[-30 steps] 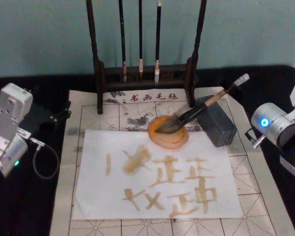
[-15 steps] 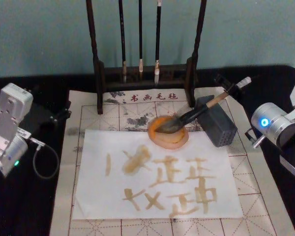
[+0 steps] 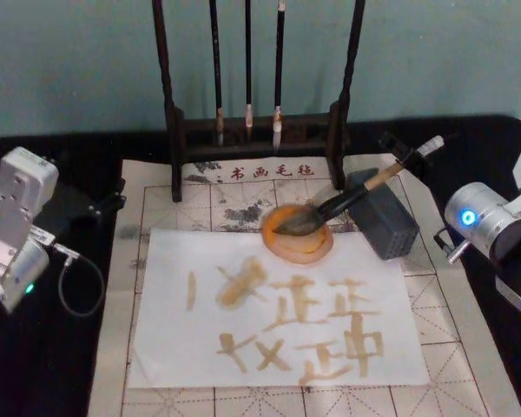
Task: Pick up the brush from the inkstone, write on the paper, then place the brush back to its original position.
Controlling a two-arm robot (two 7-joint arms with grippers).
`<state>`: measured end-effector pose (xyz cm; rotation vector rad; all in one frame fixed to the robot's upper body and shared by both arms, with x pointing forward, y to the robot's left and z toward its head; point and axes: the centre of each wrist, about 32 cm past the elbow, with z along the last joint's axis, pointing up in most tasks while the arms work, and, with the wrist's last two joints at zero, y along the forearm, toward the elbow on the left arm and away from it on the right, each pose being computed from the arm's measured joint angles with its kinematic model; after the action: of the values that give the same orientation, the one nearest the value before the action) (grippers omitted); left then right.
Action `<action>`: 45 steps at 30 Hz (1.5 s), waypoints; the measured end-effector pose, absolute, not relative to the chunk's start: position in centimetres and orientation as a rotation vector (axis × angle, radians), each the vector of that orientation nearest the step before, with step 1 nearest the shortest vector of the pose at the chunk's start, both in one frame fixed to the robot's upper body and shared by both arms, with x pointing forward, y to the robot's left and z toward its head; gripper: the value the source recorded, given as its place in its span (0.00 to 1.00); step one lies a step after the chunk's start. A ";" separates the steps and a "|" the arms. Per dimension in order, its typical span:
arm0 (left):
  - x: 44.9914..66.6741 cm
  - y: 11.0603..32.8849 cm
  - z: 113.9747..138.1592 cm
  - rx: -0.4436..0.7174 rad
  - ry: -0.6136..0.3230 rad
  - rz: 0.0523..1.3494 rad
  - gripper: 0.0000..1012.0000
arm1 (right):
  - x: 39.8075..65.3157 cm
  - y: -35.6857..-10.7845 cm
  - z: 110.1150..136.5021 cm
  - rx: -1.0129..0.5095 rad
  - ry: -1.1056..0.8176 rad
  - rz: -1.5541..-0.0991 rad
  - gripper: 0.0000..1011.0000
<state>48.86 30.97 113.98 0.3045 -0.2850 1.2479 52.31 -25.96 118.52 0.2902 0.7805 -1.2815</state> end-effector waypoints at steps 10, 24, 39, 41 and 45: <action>48.9 31.0 114.0 0.304 -0.285 1.248 0.99 | 51.1 -26.6 118.4 0.288 0.799 -1.287 0.99; 48.9 31.0 114.0 0.304 -0.285 1.248 0.99 | 47.4 -28.0 117.6 0.248 0.716 -1.254 0.99; 48.9 31.0 114.0 0.305 -0.285 1.248 0.99 | 44.8 -27.9 114.7 0.037 0.224 -1.125 0.99; 48.9 31.0 114.0 0.304 -0.285 1.248 0.99 | 44.8 -27.9 114.5 0.017 0.193 -1.123 0.99; 48.9 31.0 114.0 0.304 -0.285 1.248 0.99 | 44.8 -28.0 114.1 -0.034 0.128 -1.115 0.99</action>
<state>48.86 30.97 113.98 0.3045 -0.2850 1.2479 44.84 -28.01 114.07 -0.0343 0.1283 -1.1155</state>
